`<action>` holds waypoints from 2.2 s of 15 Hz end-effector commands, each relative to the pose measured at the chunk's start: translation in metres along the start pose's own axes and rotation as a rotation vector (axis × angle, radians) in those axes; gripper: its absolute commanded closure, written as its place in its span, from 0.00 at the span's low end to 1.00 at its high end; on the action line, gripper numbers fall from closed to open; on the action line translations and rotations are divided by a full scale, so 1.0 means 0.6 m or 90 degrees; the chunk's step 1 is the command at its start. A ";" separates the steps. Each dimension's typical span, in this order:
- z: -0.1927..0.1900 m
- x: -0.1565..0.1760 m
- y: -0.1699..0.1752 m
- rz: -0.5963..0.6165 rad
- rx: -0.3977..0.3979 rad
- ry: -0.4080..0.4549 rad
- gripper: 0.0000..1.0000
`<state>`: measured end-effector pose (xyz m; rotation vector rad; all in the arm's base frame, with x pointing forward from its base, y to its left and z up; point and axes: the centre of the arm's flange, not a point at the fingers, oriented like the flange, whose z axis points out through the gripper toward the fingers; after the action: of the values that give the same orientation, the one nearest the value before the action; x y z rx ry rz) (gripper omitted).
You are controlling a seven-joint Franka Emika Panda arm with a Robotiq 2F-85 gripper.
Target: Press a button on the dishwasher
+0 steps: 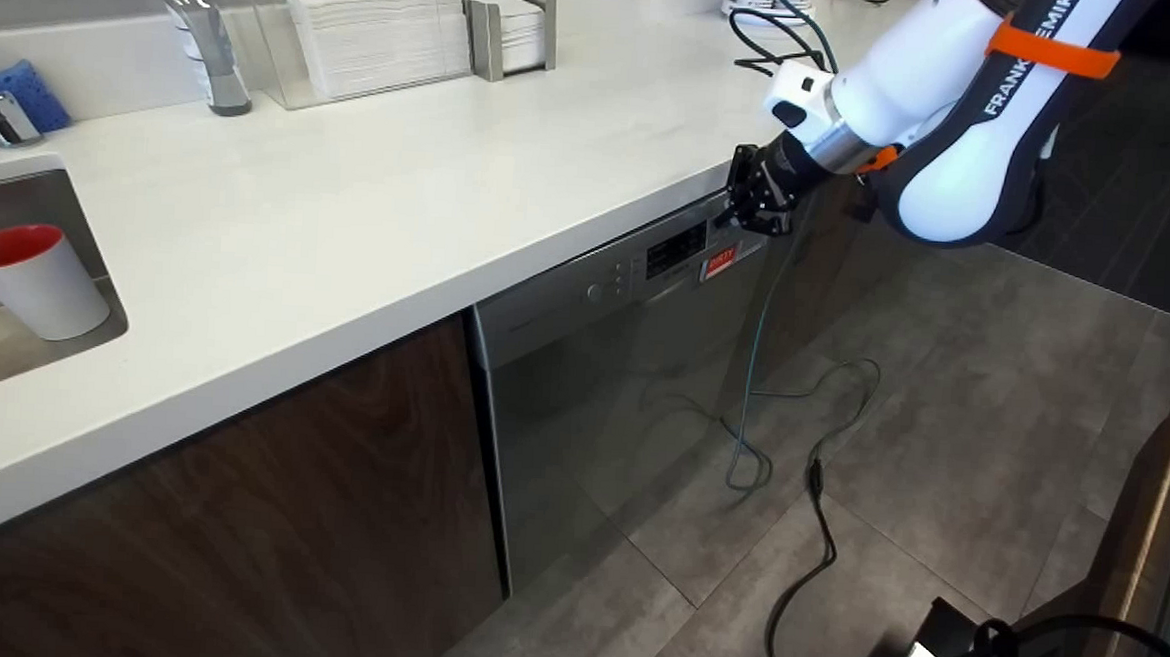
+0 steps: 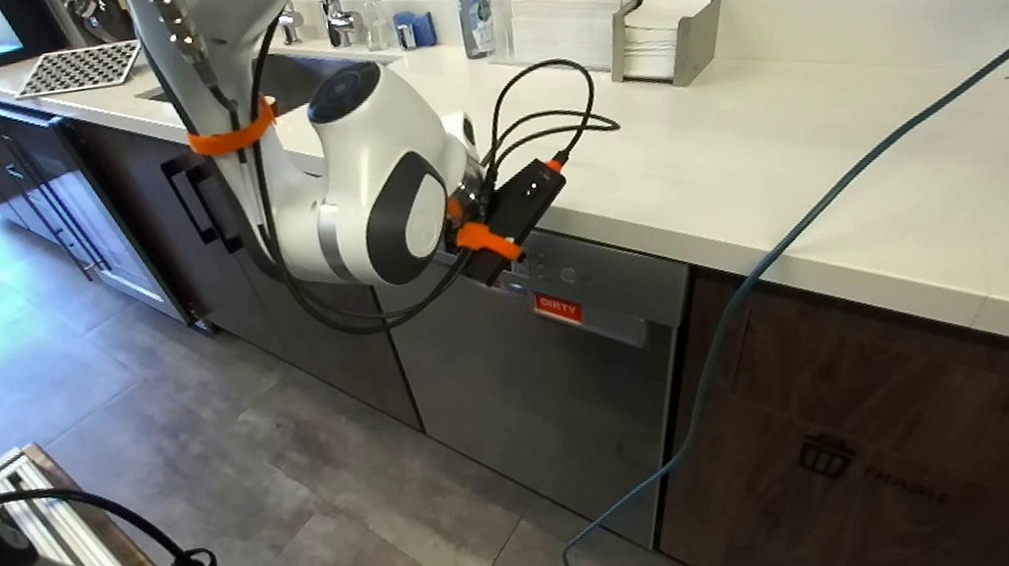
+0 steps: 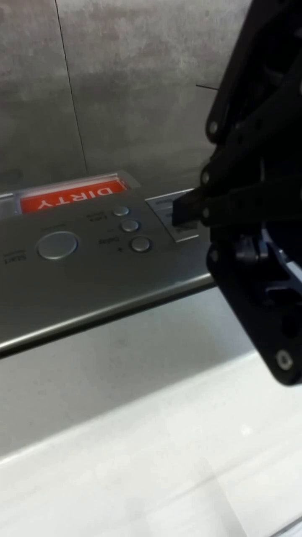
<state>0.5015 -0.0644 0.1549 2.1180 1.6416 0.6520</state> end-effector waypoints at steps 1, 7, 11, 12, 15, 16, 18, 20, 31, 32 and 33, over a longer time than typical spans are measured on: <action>0.013 0.000 0.008 0.009 -0.017 0.015 1.00; 0.029 0.004 0.012 0.023 -0.018 0.022 1.00; 0.031 0.006 0.016 0.036 -0.026 0.025 1.00; 0.031 0.006 0.016 0.038 -0.027 0.025 1.00; 0.029 0.006 0.017 0.038 -0.029 0.023 1.00; 0.027 0.006 0.017 0.038 -0.031 0.023 1.00; 0.026 0.007 0.017 0.035 -0.030 0.021 1.00; 0.025 0.006 0.017 0.035 -0.030 0.018 1.00; -0.009 0.005 0.003 0.000 0.000 -0.019 1.00; -0.010 0.006 0.002 -0.005 0.003 -0.023 1.00; -0.015 0.007 0.002 -0.010 0.006 -0.028 1.00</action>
<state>0.5022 -0.0647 0.1543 2.1339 1.6222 0.6471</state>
